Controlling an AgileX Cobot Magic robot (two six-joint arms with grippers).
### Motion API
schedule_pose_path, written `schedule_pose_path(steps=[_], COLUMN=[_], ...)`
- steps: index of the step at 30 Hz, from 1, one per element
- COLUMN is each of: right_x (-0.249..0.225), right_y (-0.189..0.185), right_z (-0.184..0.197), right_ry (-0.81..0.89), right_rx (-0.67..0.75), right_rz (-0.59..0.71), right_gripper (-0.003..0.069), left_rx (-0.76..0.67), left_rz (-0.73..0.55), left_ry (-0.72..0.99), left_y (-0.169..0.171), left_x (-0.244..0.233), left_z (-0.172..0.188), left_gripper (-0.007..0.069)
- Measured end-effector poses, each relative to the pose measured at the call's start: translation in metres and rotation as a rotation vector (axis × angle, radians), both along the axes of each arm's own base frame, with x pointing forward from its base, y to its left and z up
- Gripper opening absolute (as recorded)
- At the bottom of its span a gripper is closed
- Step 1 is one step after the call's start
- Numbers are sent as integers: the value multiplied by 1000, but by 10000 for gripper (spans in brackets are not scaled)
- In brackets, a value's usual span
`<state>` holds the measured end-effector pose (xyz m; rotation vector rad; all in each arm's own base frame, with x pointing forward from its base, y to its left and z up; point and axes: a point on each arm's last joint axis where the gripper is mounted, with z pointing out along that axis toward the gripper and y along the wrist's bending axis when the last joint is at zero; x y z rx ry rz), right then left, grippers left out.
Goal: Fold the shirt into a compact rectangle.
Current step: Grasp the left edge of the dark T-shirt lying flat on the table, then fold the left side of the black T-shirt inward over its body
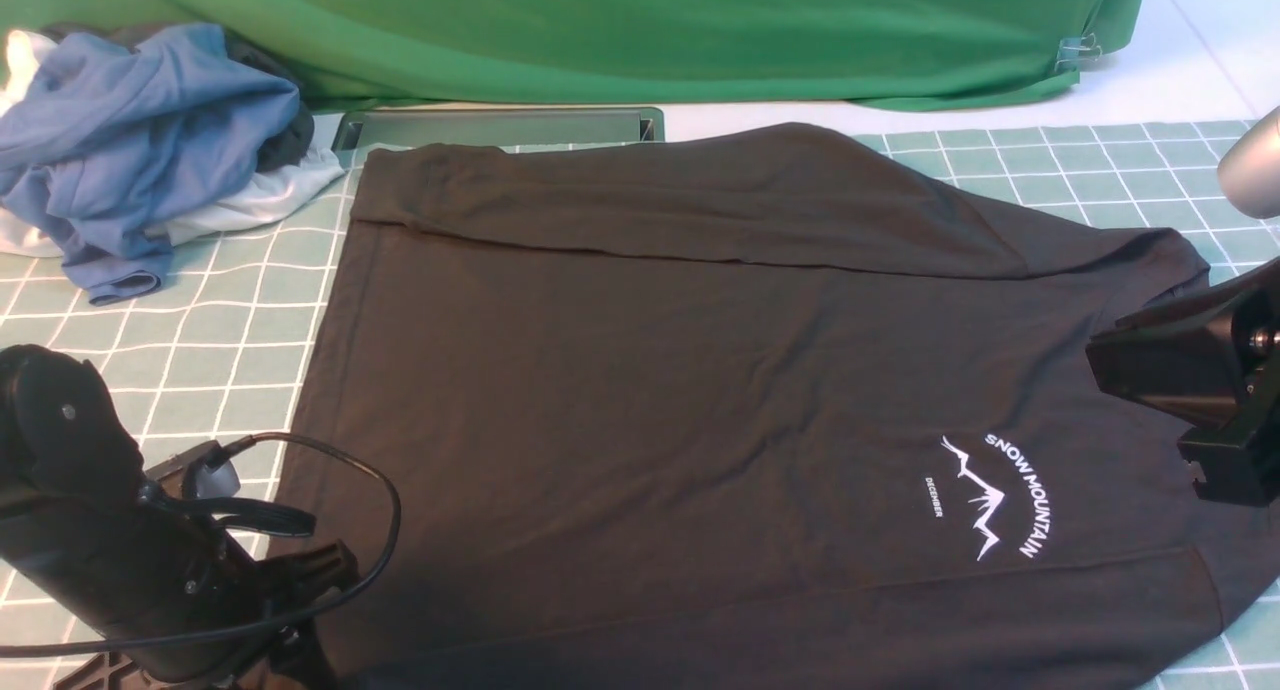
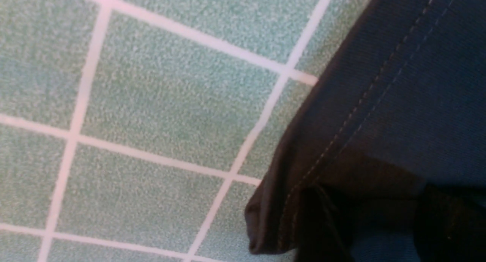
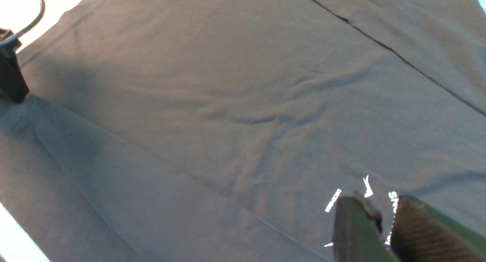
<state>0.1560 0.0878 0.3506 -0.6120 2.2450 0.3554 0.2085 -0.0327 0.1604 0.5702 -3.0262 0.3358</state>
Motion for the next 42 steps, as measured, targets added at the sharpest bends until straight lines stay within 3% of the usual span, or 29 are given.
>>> schedule_pose_path(steps=[5, 8, 16, 28, 30, 32, 33, 35, 42], right_x=[0, 0, 0, 0, 0, 0, -1, -1, 0], right_y=[0, 0, 0, 0, 0, 0, -1, -2, -4], right_z=[0, 0, 0, 0, 0, 0, -1, -2, -2], right_ry=[4, 4, 2, 1, 2, 7, 13, 12, 4], right_rx=[-2, -3, -2, 1, 0, -2, -13, -26, -57], right_rz=[1, 1, 1, -1, -1, 0, 1, 1, 0], right_gripper=[183, 186, 188, 197, 183, 131, 59, 34, 29], left_rx=[-15, -18, -34, -121, -126, -131, -133, -131, -121], left_rz=[36, 50, 41, 92, 90, 89, 84, 74, 51], left_ry=[6, -2, -50, -305, -342, -398, -448, -478, -594], left_y=[-1, -1, -2, -6, -7, -7, -8, -9, -10], left_x=[-4, -7, -9, -12, -6, 5, 19, 32, 83], left_z=[-5, -7, 1, 88, 100, 117, 136, 150, 201], left_gripper=[92, 31, 29, 29, 29, 29, 29, 29, 29])
